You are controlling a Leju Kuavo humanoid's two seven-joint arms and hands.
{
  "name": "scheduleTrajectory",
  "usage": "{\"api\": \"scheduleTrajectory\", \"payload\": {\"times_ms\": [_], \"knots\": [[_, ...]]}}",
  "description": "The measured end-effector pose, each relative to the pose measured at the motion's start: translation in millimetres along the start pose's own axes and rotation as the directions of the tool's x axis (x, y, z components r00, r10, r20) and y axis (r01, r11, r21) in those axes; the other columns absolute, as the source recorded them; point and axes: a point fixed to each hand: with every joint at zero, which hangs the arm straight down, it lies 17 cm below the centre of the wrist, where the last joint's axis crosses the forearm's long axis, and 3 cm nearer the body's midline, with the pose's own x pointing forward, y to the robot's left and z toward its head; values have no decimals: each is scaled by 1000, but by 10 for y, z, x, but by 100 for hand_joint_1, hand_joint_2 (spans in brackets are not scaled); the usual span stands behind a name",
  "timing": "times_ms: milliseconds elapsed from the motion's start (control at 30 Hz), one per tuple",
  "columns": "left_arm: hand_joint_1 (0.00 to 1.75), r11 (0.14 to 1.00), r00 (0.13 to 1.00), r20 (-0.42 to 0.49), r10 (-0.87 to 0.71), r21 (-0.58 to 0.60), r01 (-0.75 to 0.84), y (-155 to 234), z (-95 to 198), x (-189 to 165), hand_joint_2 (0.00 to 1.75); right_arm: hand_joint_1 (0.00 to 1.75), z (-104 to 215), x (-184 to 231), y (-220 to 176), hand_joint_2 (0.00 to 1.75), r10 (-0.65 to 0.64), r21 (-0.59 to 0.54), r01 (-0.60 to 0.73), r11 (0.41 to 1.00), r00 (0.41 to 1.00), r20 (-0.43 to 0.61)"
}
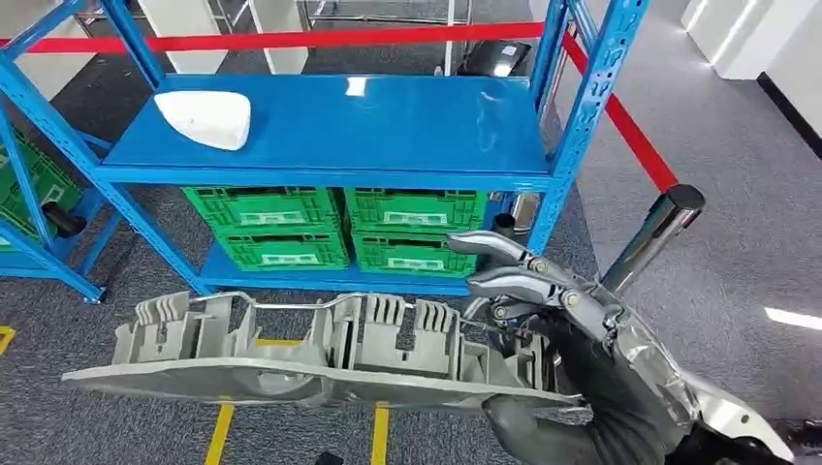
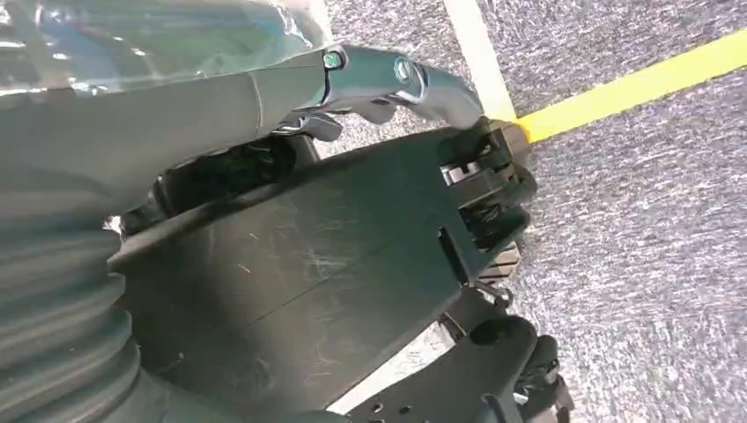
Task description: Take the parts from the cabinet and place them on the table.
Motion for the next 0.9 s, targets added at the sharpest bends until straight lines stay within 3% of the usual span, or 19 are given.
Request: {"api": "scheduleTrajectory", "payload": {"times_ms": [900], "knots": [[0,1000,1000,-3,-1,-3,1,-12,2,-4,175,175,28,-23,-3,175,2,-18,-2,1000,1000,-5]]}}
